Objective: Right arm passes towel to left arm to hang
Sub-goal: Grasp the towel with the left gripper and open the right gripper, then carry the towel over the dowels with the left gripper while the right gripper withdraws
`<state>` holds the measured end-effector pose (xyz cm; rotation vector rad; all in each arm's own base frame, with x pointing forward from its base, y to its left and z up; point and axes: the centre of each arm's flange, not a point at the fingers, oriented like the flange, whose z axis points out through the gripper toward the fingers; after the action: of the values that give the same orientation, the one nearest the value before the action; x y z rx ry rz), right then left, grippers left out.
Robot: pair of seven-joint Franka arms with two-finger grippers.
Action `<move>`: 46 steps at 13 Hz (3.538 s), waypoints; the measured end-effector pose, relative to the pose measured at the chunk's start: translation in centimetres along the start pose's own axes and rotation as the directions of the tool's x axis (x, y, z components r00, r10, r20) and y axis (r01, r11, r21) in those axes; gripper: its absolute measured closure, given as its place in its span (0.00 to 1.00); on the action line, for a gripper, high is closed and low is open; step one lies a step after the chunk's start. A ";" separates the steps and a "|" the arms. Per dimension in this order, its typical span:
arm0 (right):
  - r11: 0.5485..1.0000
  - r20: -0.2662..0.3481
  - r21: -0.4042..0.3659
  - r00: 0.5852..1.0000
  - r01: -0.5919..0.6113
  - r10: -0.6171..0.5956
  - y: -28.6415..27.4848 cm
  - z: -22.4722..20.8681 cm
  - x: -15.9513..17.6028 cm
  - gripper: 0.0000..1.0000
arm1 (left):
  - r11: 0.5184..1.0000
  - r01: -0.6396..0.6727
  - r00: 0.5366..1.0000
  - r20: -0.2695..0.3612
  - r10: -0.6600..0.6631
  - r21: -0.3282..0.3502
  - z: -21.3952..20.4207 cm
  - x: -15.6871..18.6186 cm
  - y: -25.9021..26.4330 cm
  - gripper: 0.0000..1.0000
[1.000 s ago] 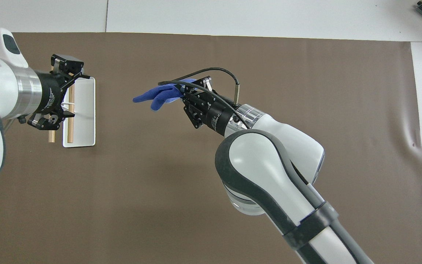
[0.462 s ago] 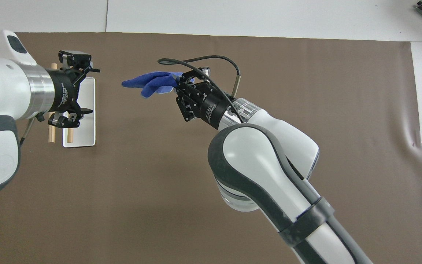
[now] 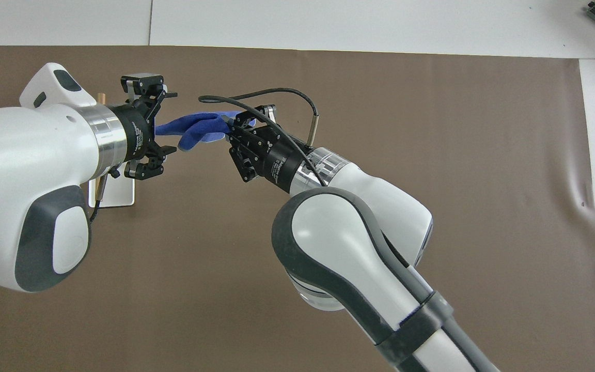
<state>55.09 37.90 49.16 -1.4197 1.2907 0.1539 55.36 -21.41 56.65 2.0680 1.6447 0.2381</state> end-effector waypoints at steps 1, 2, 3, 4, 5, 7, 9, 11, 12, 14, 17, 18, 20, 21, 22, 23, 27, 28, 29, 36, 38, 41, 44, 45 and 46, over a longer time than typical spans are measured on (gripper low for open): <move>1.000 -0.001 0.000 1.000 0.000 0.000 0.0 0.0 0.0 0.96 | 1.000 0.002 1.000 -0.001 -0.002 -0.004 0.3 0.1 -0.2 0.07; 1.000 -0.001 0.000 1.000 -0.001 0.001 0.0 0.1 0.1 0.96 | 1.000 0.003 1.000 -0.001 -0.003 -0.008 0.4 0.2 -0.2 0.09; 1.000 -0.001 0.000 1.000 -0.001 0.001 0.0 0.1 0.1 0.96 | 1.000 0.005 1.000 -0.002 -0.005 -0.012 0.4 0.3 -0.2 0.09; 1.000 -0.001 0.000 1.000 -0.001 0.001 0.0 0.1 0.1 0.96 | 1.000 0.006 1.000 -0.002 -0.006 -0.019 0.3 0.4 -0.1 0.19; 1.000 -0.001 0.000 1.000 -0.001 0.001 0.0 0.1 0.1 0.96 | 1.000 0.006 1.000 -0.002 -0.007 -0.028 0.2 0.4 0.0 0.30; 1.000 -0.002 0.001 1.000 -0.001 0.001 0.0 0.1 0.1 0.96 | 0.999 0.007 1.000 -0.003 -0.007 -0.035 0.2 0.5 0.1 0.40; 1.000 -0.003 0.001 1.000 -0.001 0.001 0.0 0.1 0.2 0.96 | 0.999 0.006 1.000 -0.002 -0.006 -0.039 0.2 0.5 0.1 0.68; 1.000 -0.003 0.002 1.000 -0.001 0.001 0.0 0.1 0.2 0.96 | 0.999 -0.004 1.000 -0.002 0.004 -0.048 0.1 0.5 0.2 0.78; 1.000 -0.003 0.002 1.000 -0.001 0.001 -0.1 0.1 0.2 0.96 | 0.999 -0.016 1.000 -0.004 0.016 -0.050 0.1 0.6 0.2 0.85; 1.000 -0.006 0.004 1.000 -0.002 0.002 -0.2 0.0 0.3 0.96 | 0.996 -0.067 0.998 -0.007 0.067 -0.050 0.0 0.7 0.2 0.97; 1.000 -0.008 0.008 1.000 -0.003 0.004 -0.4 -0.1 0.5 0.96 | 0.972 -0.231 0.973 -0.015 0.230 -0.048 0.1 0.7 0.2 0.97; 1.000 -0.009 0.009 1.000 -0.004 0.004 -0.4 -0.1 0.6 0.96 | 0.958 -0.281 0.960 -0.018 0.281 -0.047 0.1 0.7 0.2 0.97; 0.999 -0.025 0.018 0.999 0.034 -0.033 -0.6 -0.3 0.8 0.79 | 0.938 -0.344 0.939 -0.021 0.343 -0.046 0.1 0.7 0.2 0.97; 0.994 -0.056 0.031 0.994 0.100 -0.098 -0.7 -0.5 1.2 0.64 | 0.931 -0.362 0.932 -0.022 0.361 -0.045 0.1 0.8 0.2 0.97; 0.983 -0.087 0.036 0.980 0.180 -0.177 -0.8 -0.7 1.7 0.54 | 0.926 -0.375 0.927 -0.023 0.374 -0.045 0.1 0.8 0.2 0.97; 0.963 -0.111 0.029 0.958 0.267 -0.263 -0.7 -0.8 2.2 0.41 | 0.920 -0.389 0.921 -0.024 0.388 -0.044 0.1 0.8 0.2 0.97; 0.779 -0.196 -0.073 0.757 0.623 -0.623 -1.1 -1.6 6.5 0.00 | 0.885 -0.463 0.886 -0.030 0.462 -0.042 0.0 1.1 0.3 0.97; 0.710 -0.206 -0.115 0.683 0.695 -0.701 -1.4 -2.0 7.8 0.00 | 0.879 -0.475 0.880 -0.033 0.474 -0.038 0.0 1.6 0.3 0.97; 0.650 -0.211 -0.154 0.618 0.744 -0.757 -1.8 -2.5 9.1 0.00 | 0.879 -0.476 0.879 -0.037 0.475 -0.033 0.0 2.2 0.4 0.97; 0.187 -0.035 -0.376 0.188 0.907 -0.982 -7.2 -5.7 15.8 0.00 | 0.927 -0.363 0.925 -0.080 0.371 0.093 -0.7 13.7 -0.5 0.97; 0.038 0.086 -0.434 0.083 0.900 -0.993 -9.0 -7.3 18.3 0.00 | 0.934 -0.329 0.934 -0.101 0.344 0.143 -1.2 16.8 -1.2 0.97; -0.133 0.258 -0.505 0.002 0.853 -0.966 -11.0 -10.3 22.1 0.00 | 0.943 -0.266 0.951 -0.105 0.291 0.199 -1.9 20.4 -2.4 0.97; -0.271 0.407 -0.570 -0.021 0.776 -0.913 -13.7 -14.3 24.8 0.00 | 0.930 -0.269 0.941 -0.139 0.309 0.249 -2.4 22.0 -3.0 0.97; -0.303 0.448 -0.591 -0.008 0.747 -0.894 -14.6 -15.2 24.9 0.00 | 0.923 -0.280 0.931 -0.158 0.328 0.264 -2.6 22.2 -3.0 0.97; -0.326 0.480 -0.618 0.014 0.715 -0.877 -15.1 -15.8 24.5 0.00 | 0.913 -0.294 0.919 -0.180 0.352 0.282 -2.7 22.4 -3.0 0.97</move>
<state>67.07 7.44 46.55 -2.9524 -0.2387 -0.5584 57.46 1.12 53.96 2.5935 1.5073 0.4109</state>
